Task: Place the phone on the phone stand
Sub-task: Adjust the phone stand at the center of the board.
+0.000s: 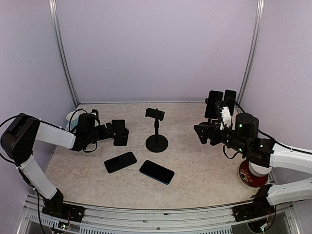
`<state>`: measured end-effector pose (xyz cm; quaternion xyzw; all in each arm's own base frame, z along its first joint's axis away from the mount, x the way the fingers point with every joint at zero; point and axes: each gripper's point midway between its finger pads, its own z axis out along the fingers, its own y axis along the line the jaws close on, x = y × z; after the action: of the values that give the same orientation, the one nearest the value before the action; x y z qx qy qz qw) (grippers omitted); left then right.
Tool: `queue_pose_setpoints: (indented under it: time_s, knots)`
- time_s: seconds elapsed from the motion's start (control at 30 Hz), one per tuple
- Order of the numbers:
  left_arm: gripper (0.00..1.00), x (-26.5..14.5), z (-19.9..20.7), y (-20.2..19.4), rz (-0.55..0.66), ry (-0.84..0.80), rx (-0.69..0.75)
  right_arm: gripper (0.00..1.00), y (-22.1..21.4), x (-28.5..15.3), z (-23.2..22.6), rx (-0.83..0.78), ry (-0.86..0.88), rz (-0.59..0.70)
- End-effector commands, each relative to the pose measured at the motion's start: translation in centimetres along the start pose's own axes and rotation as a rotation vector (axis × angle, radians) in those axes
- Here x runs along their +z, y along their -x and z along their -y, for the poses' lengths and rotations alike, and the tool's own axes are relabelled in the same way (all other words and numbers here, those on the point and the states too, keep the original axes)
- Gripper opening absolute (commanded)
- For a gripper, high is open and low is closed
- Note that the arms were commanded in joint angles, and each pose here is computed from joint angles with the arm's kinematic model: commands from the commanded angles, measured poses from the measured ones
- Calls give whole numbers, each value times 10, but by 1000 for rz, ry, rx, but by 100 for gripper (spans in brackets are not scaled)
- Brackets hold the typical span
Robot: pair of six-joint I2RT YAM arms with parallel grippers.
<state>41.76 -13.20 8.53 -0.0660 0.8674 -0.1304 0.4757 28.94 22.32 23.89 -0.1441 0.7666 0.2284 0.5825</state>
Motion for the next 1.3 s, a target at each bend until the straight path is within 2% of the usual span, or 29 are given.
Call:
queue_pose_setpoints:
  time_s: [0.0,0.1,0.27,1.13,1.27]
  knots:
    - [99,-16,38,21,68,-188,8,100,6,3,1,13,2,22]
    - [99,-24,59,23,71,-296,4,100,5,6,-1,14,8,17]
    - [99,-26,77,23,70,-347,5,100,2,9,-2,18,17,8]
    - [99,23,79,7,-11,-164,123,100,-3,6,3,12,2,1]
    - [93,24,80,7,-6,-157,149,100,-4,6,4,14,0,1]
